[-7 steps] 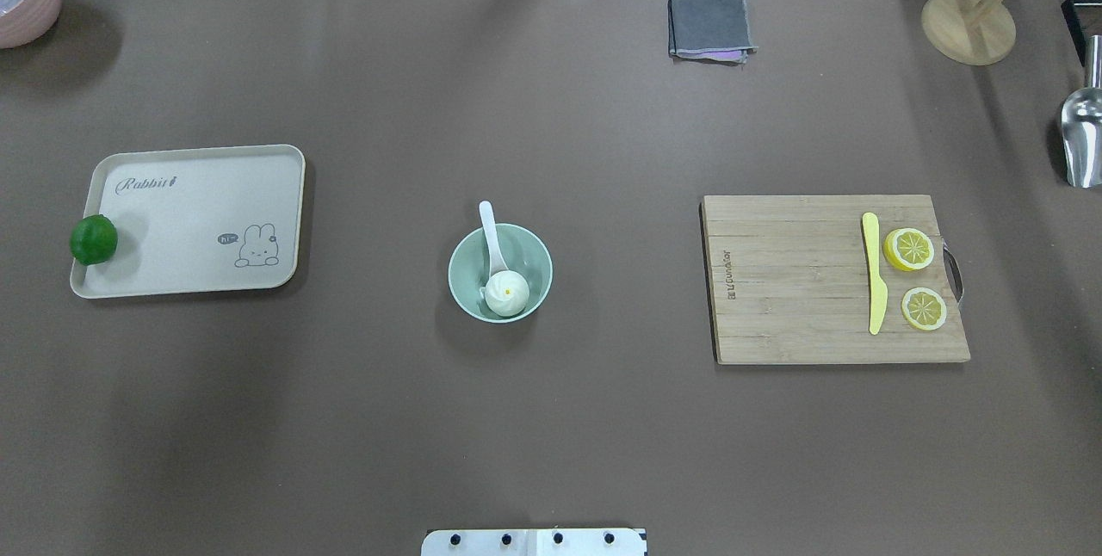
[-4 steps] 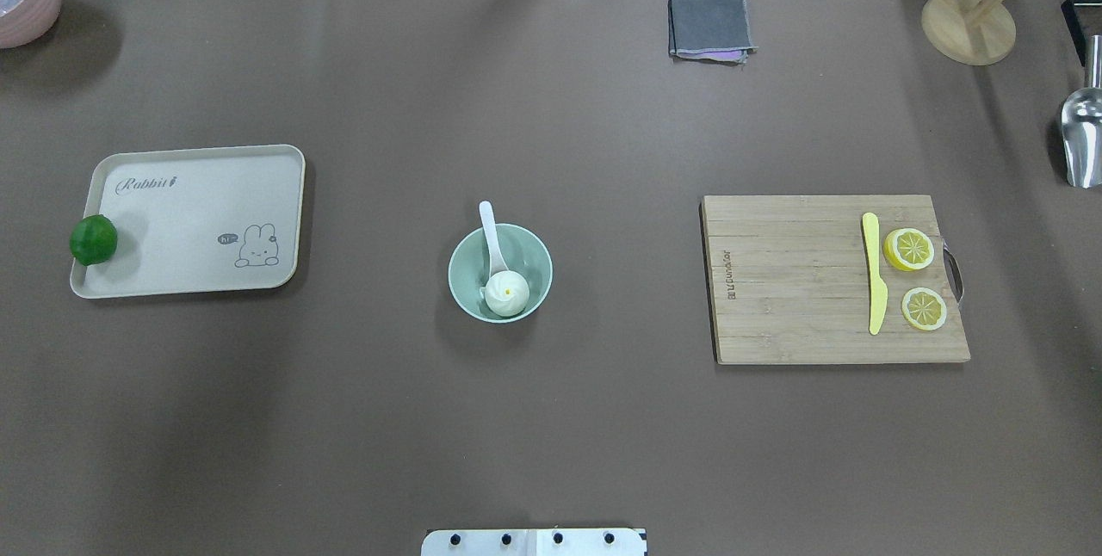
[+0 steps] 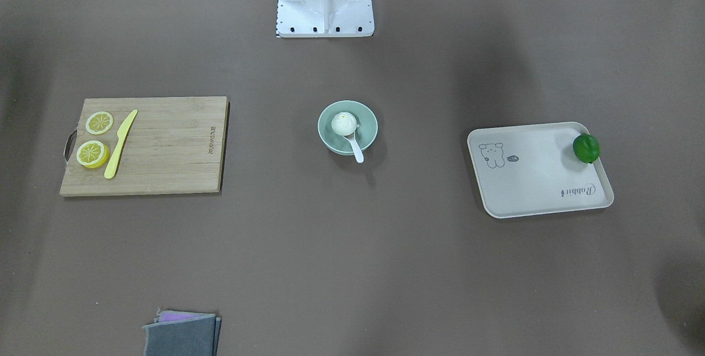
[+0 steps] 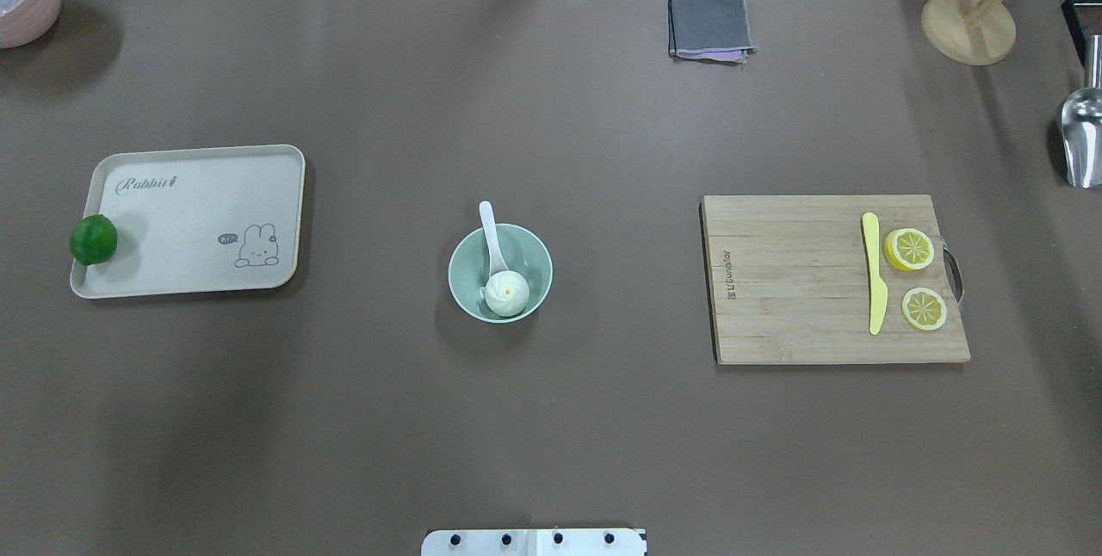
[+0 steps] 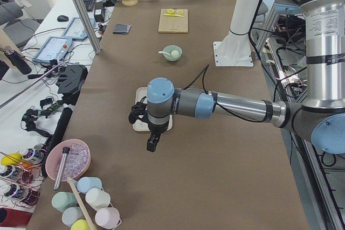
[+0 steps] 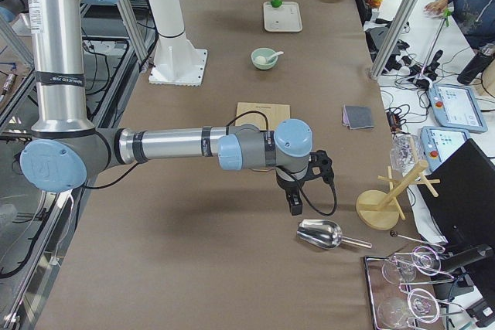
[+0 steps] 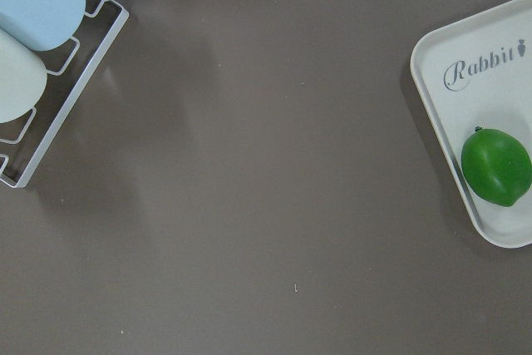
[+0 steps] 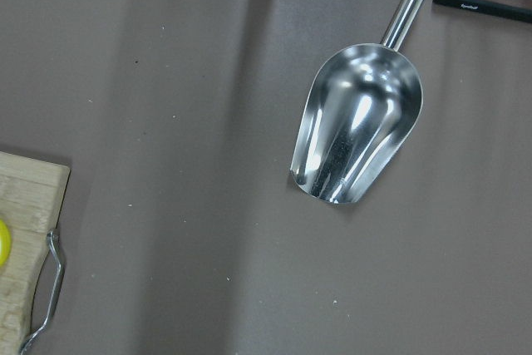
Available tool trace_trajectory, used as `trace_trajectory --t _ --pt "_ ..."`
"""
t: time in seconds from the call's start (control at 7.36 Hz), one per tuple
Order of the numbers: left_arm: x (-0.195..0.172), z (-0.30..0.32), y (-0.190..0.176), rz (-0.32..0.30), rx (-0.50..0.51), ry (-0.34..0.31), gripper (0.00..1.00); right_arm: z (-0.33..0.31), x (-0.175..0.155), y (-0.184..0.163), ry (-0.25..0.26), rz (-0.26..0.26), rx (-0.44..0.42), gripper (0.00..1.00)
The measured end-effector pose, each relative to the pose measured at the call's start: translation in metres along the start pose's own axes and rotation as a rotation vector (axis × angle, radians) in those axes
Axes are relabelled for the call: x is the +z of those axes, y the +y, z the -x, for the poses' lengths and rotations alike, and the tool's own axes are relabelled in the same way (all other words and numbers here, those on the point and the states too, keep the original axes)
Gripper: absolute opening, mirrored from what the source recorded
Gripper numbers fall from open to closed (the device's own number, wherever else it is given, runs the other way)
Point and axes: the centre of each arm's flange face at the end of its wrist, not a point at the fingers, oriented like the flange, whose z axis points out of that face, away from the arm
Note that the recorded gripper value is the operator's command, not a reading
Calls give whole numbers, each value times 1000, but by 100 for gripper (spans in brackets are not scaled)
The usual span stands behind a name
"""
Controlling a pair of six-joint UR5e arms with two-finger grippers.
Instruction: Put spoon and bun in bowl
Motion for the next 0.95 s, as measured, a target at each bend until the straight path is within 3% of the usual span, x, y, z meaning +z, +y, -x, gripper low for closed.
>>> trace_trajectory --t 0.54,0.95 --pt "-5 -1 1 -10 -2 3 99 -1 -17 50 0 -28 25 100" --pt "-9 -5 -1 -21 6 14 99 -16 1 71 -5 8 59 100"
